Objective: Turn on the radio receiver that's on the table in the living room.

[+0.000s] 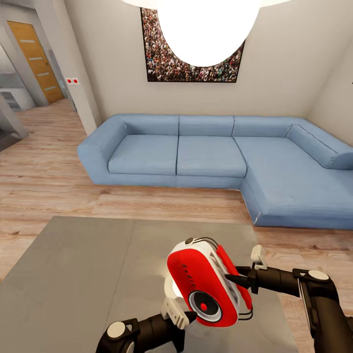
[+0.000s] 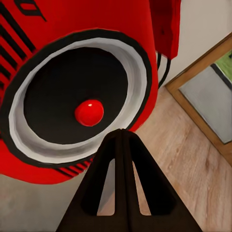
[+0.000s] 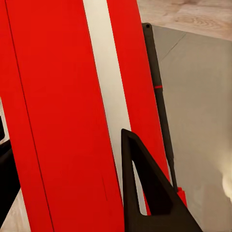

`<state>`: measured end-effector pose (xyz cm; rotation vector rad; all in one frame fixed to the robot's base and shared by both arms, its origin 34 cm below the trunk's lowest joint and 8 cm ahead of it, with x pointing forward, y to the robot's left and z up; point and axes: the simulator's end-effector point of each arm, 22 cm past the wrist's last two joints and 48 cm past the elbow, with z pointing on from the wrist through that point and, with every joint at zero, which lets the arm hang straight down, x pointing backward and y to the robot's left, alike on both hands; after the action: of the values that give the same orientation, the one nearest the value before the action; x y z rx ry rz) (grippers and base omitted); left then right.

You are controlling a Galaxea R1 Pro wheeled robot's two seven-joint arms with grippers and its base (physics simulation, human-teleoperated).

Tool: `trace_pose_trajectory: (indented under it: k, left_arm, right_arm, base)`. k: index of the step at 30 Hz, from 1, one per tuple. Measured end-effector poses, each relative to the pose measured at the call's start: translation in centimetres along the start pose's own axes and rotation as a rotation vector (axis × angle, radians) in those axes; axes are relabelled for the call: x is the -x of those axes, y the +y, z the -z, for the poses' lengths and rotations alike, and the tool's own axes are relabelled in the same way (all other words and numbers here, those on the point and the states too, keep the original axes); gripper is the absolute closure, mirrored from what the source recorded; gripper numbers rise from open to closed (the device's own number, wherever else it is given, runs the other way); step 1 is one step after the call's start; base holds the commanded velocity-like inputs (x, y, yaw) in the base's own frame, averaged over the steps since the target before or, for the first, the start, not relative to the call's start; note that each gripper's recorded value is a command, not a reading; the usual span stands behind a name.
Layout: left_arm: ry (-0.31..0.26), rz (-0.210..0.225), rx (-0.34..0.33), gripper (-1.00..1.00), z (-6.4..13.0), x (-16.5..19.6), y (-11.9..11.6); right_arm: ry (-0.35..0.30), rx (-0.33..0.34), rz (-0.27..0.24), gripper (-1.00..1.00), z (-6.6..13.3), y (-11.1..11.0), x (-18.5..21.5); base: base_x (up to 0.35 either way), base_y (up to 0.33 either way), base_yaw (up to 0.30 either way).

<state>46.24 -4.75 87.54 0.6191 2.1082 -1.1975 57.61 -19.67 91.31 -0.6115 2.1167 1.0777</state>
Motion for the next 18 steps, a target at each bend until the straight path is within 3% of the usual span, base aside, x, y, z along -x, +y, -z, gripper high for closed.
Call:
trace_pose_trajectory:
  k: [14,18]
  left_arm:
    - [-0.002,-0.008,0.002,1.0,-0.1,0.4,0.3]
    - [-0.021,-0.029,0.002,1.0,-0.2,0.8,0.5]
  right_arm:
    - [-0.007,0.015,0.004,1.0,-0.6,0.6,0.1]
    - [-0.011,0.029,0.006,1.0,-1.1,1.1,0.3]
  base:
    - [0.0,0.0,0.0]
    - [0.0,0.0,0.0]
